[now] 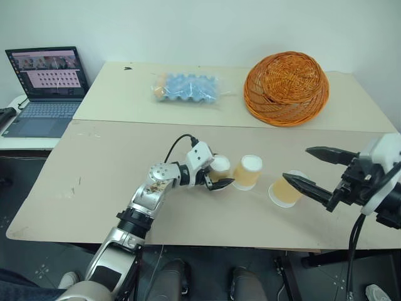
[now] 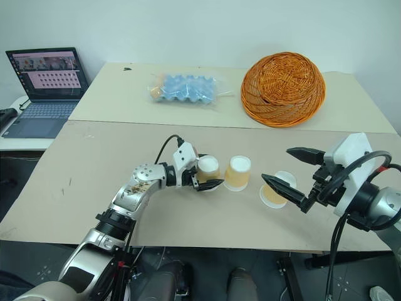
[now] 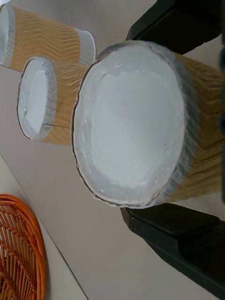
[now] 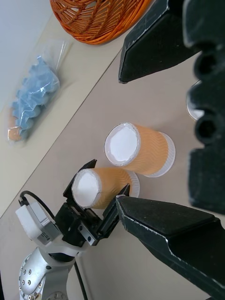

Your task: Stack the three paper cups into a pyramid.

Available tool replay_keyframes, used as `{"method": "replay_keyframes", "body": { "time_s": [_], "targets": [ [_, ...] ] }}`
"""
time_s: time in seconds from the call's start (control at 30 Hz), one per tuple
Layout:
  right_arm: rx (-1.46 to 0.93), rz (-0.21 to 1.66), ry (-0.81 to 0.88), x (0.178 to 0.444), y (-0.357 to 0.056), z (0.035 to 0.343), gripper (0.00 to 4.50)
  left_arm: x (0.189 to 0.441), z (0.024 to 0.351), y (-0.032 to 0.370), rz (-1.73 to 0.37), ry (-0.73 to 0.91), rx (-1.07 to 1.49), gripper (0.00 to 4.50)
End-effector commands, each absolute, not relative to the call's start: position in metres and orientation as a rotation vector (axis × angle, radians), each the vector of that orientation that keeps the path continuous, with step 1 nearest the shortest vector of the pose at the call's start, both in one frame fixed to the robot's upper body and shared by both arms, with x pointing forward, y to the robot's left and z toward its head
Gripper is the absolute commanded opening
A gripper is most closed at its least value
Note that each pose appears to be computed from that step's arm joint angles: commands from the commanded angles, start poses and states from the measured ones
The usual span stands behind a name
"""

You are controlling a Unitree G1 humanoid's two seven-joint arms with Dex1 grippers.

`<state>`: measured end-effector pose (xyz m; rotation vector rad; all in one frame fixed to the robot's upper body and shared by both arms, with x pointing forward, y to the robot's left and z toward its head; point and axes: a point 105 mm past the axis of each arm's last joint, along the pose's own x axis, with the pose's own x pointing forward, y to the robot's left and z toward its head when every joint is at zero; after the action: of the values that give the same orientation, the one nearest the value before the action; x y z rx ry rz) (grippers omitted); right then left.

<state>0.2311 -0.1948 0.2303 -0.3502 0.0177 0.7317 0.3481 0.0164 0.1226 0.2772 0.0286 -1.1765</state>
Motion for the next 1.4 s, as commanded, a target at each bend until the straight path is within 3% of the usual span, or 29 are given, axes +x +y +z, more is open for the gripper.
{"method": "replay_keyframes", "body": {
  "time_s": [0.03,0.2,0.37,0.67,0.87,1.03,1.17,1.4],
  "targets": [
    [-0.376,0.732,-0.028,0.229,-0.192,0.242,4.5,0.351,0.143,0.019,-1.17,-0.033,0.287,4.41],
    [-0.377,0.738,-0.03,0.229,-0.192,0.243,4.5,0.349,0.151,0.032,-1.163,-0.039,0.3,4.41],
    [-0.378,0.743,-0.034,0.231,-0.192,0.244,4.5,0.329,0.167,0.055,-1.193,-0.036,0.322,4.41],
    [-0.373,0.755,-0.035,0.234,-0.191,0.243,4.5,0.319,0.172,0.062,-1.184,-0.019,0.336,4.41],
    [-0.373,0.755,-0.03,0.233,-0.192,0.242,4.5,0.295,0.22,0.071,-1.317,-0.087,0.317,4.41],
    [-0.39,0.729,0.008,0.235,-0.201,0.235,4.5,0.283,0.244,0.09,-1.413,-0.043,0.326,4.41],
    [-0.401,0.705,0.031,0.236,-0.211,0.232,4.5,0.287,0.245,0.099,-1.409,-0.001,0.346,4.41],
    [-0.421,0.671,0.031,0.236,-0.217,0.231,4.5,0.328,0.195,0.114,-1.212,0.163,0.407,4.41]
  ]
}}
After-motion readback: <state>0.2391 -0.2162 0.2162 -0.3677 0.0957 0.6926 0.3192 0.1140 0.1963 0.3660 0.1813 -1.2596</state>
